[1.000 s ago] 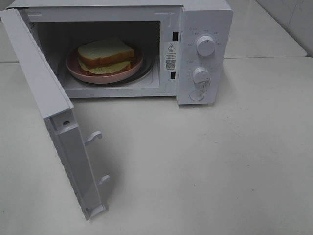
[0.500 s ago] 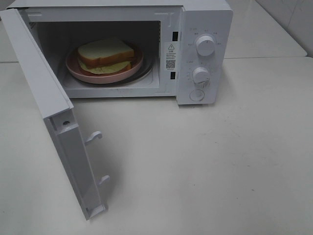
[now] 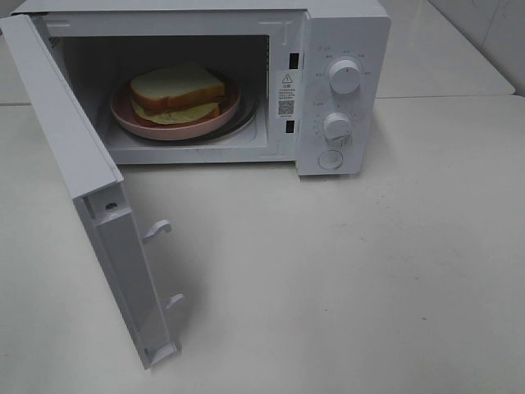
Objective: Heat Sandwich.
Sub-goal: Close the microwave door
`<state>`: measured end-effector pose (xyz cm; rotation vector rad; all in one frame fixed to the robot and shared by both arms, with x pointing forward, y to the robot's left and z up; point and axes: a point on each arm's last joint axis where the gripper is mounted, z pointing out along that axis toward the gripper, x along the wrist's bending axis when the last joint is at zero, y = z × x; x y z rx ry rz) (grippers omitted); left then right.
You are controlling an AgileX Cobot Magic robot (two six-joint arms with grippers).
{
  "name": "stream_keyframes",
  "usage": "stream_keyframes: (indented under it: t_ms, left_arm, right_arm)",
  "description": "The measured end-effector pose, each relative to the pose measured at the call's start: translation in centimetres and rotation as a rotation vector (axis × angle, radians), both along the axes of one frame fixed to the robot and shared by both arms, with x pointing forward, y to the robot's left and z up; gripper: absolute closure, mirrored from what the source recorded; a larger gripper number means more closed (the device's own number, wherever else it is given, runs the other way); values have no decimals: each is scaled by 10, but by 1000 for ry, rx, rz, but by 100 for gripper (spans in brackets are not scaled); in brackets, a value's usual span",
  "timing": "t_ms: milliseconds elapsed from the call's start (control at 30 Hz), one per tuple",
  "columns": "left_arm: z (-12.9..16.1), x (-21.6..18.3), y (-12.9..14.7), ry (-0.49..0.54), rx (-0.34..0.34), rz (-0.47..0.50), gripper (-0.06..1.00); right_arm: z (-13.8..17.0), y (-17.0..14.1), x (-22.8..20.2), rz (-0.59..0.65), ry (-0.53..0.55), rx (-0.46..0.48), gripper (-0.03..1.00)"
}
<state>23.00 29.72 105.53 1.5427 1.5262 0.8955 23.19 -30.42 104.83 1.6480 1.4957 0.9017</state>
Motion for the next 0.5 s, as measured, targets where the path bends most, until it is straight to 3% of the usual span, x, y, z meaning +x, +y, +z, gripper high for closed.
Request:
stream_keyframes:
  t_ms: [500]
  left_arm:
    - [0,0,0,0,0,0,-2]
  right_arm:
    - [0,0,0,1,0,1,20]
